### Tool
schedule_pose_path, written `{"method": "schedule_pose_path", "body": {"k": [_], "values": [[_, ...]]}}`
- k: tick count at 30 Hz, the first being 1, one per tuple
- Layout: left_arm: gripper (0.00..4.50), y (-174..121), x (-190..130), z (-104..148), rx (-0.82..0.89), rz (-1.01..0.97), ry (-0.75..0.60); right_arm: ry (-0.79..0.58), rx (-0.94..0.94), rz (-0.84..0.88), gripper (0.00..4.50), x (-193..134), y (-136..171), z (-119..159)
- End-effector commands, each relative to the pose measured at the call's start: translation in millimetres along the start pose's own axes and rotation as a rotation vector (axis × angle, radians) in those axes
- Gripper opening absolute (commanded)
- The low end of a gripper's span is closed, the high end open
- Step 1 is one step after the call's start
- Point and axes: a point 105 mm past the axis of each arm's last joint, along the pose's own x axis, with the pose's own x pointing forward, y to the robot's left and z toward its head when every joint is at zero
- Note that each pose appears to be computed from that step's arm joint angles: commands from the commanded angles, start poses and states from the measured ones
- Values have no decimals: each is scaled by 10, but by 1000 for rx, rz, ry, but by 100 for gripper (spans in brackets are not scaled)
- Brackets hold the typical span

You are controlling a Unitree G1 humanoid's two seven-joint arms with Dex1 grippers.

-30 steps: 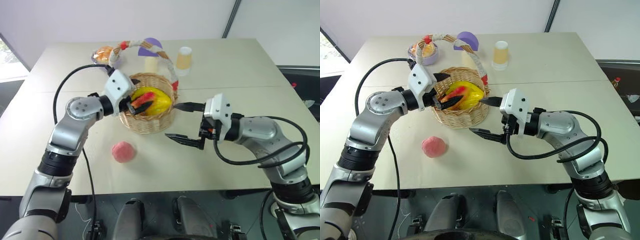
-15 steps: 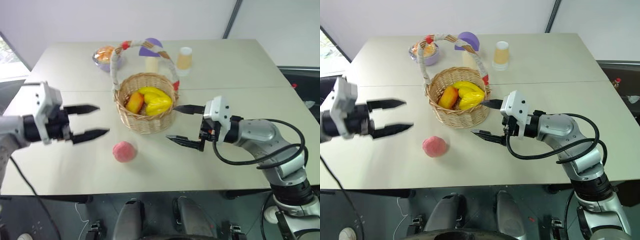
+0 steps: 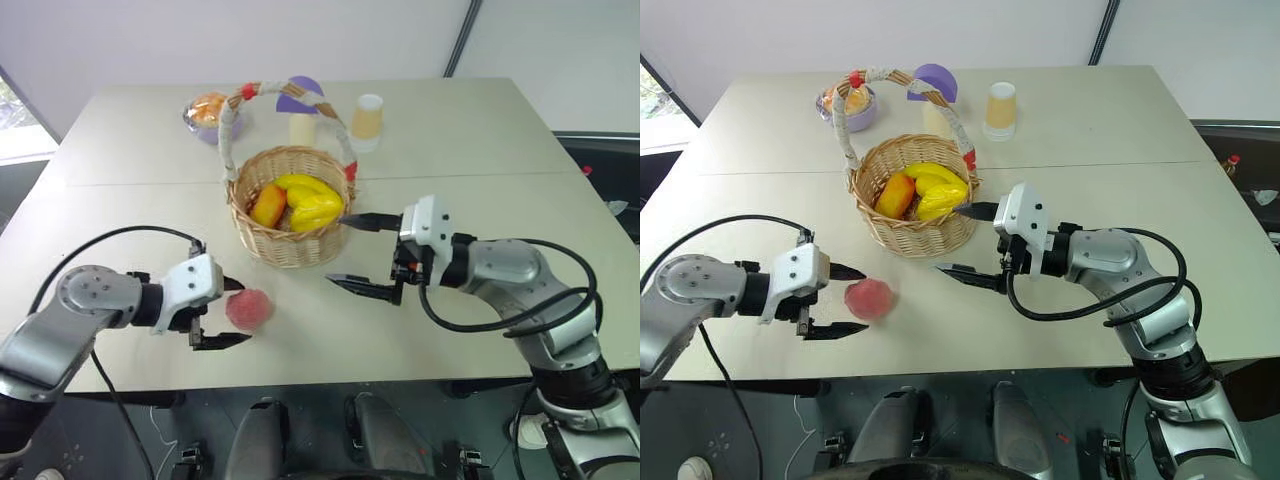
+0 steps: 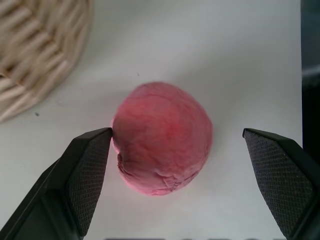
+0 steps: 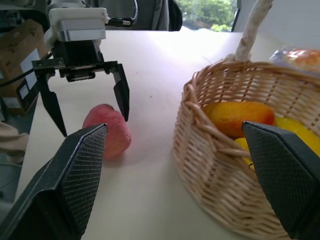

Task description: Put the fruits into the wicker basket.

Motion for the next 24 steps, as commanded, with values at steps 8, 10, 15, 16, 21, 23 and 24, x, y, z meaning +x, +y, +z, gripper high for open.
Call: {"method": "schedule_pose_path", "body": {"k": [8,10,15,16,21,23,24], "values": [[180,218,-206,206,31,93,-121,-14,-40,45,450,25,149,76],[180,389,-475,549,-35,186,-335,-15,-40,41,450,24,138,74],[180,867,-826,1143,-52,479,-621,-14,-39,41,450,35,125,57],[180,969,-768,1172,-55,532,-599,-17,-38,40,450,45,116,55],[180,1181,-223,1142,-36,570,-449,-27,-46,6,450,71,54,60],[230,1200,-92,1104,-28,549,-419,-23,-50,-12,450,50,32,60],[285,1206,-55,1092,-24,541,-416,-18,-51,-25,450,33,20,58]]}}
